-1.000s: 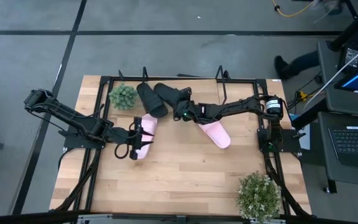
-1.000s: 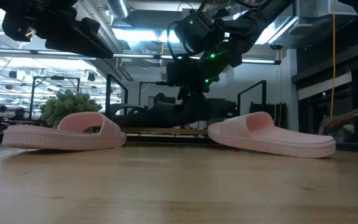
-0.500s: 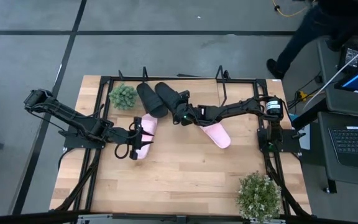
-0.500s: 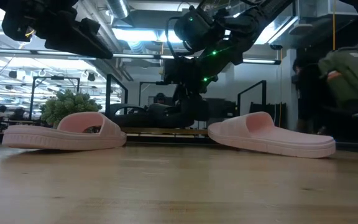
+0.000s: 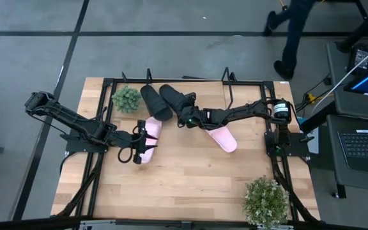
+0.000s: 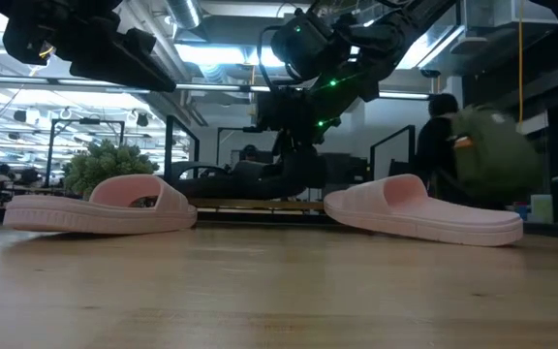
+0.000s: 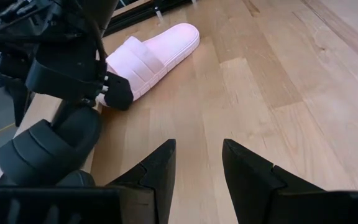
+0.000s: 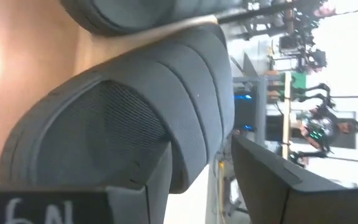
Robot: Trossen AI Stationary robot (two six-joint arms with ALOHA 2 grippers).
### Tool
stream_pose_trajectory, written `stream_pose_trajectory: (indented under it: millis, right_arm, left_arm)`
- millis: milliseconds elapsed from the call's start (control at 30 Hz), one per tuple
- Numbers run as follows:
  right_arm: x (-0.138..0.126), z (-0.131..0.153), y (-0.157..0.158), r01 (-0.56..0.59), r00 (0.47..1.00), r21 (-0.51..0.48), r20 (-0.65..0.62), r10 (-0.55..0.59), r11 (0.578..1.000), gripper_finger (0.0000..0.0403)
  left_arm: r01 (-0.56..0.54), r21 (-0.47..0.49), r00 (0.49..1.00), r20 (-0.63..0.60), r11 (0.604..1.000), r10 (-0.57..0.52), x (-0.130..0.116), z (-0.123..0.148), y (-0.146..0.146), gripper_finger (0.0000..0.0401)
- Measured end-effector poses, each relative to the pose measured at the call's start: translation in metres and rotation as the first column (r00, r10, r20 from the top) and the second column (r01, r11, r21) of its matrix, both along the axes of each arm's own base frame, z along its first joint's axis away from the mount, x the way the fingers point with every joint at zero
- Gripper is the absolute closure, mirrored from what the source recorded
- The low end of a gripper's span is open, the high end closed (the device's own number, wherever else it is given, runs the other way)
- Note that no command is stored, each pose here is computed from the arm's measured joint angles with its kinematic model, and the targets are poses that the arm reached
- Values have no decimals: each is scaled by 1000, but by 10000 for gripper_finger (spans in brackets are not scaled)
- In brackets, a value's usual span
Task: Pick and place slides into the shelf
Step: Put the black slide on the shelf, then adjust the black slide on the shelf
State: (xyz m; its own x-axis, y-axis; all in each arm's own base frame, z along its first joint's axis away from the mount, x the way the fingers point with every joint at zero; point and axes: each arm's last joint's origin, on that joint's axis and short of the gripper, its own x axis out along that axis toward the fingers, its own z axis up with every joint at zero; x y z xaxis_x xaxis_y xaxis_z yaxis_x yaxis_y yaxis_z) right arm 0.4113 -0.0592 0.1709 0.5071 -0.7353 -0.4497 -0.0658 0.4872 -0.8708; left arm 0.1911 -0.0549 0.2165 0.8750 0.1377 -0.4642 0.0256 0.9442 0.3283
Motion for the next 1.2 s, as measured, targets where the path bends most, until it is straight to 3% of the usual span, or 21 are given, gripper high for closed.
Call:
stream_pose_trajectory:
  millis: [133,633,867,1200]
  right_arm:
    - [-1,-3,2,-36,999,46,-12,37,998,238]
    - [-2,-3,9,-38,999,70,-17,39,997,253]
    - [3,12,16,13,1000,163,-29,-8,987,285]
    - [8,41,21,75,997,222,-46,-66,972,287]
  left_arm:
    - [0,0,1000,0,1000,0,0,0,0,277]
    - [0,0,1000,0,1000,0,0,0,0,277]
    - [-1,0,1000,0,1000,1,0,0,0,277]
    - [-1,0,1000,0,1000,1,0,0,0,277]
